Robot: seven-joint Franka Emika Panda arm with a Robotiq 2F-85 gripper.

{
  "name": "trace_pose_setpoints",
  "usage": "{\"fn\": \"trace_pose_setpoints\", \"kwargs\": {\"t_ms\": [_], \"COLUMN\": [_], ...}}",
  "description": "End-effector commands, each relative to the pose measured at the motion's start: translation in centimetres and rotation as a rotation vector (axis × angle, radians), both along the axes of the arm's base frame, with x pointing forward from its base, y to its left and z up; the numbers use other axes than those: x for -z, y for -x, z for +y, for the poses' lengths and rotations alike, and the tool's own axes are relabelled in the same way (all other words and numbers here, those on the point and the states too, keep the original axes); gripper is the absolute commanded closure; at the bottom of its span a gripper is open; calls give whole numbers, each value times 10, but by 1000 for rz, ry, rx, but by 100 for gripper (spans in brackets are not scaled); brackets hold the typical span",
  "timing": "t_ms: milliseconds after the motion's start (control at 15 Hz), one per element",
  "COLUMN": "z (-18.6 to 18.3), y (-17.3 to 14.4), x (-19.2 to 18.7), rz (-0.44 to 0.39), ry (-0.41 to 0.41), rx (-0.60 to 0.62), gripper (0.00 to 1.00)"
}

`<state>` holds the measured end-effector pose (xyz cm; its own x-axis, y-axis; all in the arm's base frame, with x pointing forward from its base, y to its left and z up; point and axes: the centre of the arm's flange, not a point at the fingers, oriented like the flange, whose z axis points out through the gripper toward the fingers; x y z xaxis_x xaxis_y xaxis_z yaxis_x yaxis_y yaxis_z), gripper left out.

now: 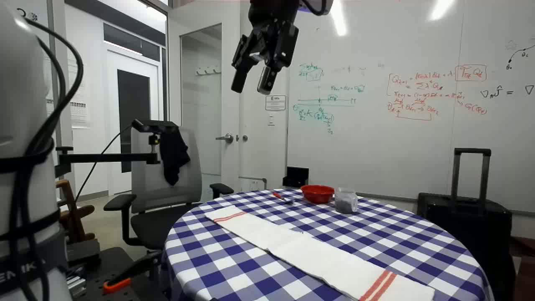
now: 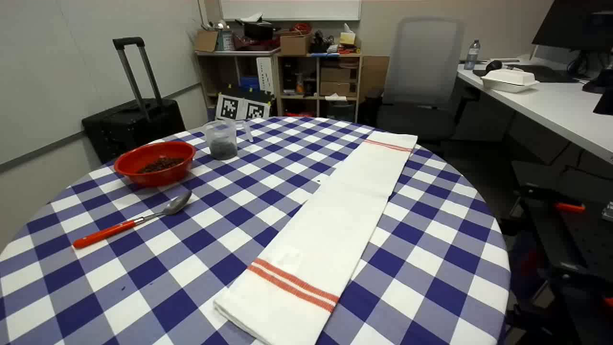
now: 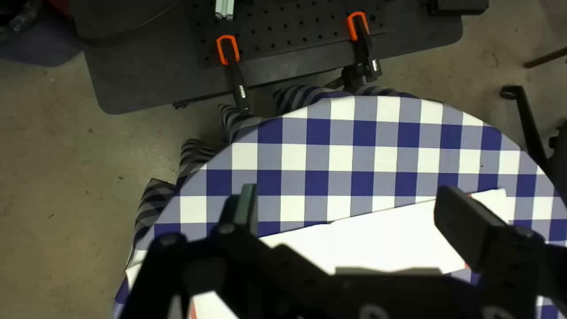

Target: Fold the towel on the table

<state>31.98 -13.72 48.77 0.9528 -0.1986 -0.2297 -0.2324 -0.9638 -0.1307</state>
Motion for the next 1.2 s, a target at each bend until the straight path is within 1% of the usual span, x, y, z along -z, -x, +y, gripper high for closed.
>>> {"fn": "trace_pose_setpoints", "kwargs": {"t_ms": [0, 333, 467, 533, 600, 667, 733, 933, 1133], "z": [0, 0, 0, 38, 50, 69, 84, 137, 181], "y": [0, 0, 0, -4, -8, -30, -41, -83, -120], "x": [0, 0, 0, 15, 20, 31, 39, 62, 90], "rz": [0, 0, -4, -13, -12, -14, -29, -110, -184], "ry": [0, 0, -6, 5, 5, 20, 19, 64, 145], "rx": [0, 0, -18, -32, -40, -43, -36, -16, -58], "gripper": [0, 0, 0, 0, 0, 0, 0, 0, 0]}}
